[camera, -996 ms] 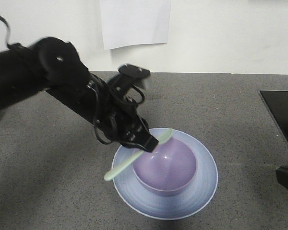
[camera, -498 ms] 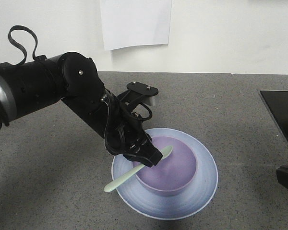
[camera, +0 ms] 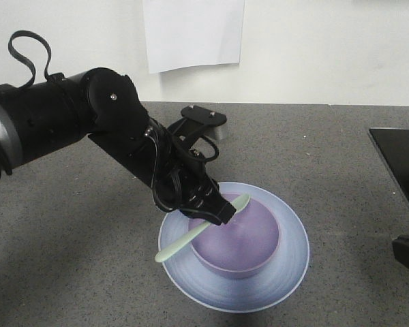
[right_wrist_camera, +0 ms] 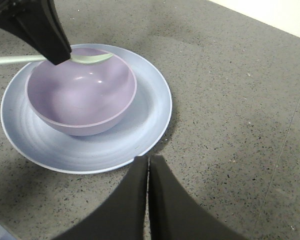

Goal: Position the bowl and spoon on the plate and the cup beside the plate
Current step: 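Move the left gripper with the green spoon over the bowl, then open the left gripper to drop the spoon into the bowl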

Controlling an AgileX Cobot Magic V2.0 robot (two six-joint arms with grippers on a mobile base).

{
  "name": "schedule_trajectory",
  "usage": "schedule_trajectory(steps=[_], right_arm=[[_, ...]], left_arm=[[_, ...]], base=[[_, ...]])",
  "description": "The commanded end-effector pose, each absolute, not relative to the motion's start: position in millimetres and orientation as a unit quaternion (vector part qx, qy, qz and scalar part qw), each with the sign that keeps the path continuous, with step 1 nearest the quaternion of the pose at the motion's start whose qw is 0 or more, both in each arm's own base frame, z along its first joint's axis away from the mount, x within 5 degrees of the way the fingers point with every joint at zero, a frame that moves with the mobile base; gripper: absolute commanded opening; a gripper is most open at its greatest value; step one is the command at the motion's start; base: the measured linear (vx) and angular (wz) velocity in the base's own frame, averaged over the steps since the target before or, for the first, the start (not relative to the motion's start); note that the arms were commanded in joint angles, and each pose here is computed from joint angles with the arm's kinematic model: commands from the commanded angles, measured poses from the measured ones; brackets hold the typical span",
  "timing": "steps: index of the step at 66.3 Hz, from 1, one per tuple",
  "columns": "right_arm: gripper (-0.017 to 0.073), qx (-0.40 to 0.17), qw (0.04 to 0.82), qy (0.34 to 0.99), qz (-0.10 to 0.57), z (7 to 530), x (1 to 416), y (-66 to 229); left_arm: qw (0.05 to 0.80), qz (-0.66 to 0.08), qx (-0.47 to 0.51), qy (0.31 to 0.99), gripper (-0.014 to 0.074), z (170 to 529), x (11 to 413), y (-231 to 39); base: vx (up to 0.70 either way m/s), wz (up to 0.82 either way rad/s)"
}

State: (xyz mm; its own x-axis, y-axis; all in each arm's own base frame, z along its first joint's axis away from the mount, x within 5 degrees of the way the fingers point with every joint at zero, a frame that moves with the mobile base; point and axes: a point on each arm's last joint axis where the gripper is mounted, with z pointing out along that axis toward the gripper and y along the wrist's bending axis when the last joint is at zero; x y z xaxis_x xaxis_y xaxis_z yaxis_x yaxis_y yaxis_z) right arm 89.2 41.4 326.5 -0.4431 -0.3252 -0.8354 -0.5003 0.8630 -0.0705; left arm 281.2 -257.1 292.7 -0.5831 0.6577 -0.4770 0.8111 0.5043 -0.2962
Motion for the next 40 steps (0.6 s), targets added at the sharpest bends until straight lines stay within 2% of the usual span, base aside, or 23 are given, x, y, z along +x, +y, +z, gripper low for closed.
schedule_trajectory(steps=[1,40], right_arm=[[-0.0004,-0.233,0.507,0.825,0.091,339.6,92.7,41.0],[-0.0004,-0.234,0.506,0.825,0.091,339.5,92.7,41.0]], left_arm=[[0.206,-0.281,0.419,0.838,0.0110,327.3,277.2,-259.6],[0.197,-0.282,0.420,0.840,0.0230,328.5,275.9,-258.9]], base=[[0.00,0.00],[0.00,0.00]])
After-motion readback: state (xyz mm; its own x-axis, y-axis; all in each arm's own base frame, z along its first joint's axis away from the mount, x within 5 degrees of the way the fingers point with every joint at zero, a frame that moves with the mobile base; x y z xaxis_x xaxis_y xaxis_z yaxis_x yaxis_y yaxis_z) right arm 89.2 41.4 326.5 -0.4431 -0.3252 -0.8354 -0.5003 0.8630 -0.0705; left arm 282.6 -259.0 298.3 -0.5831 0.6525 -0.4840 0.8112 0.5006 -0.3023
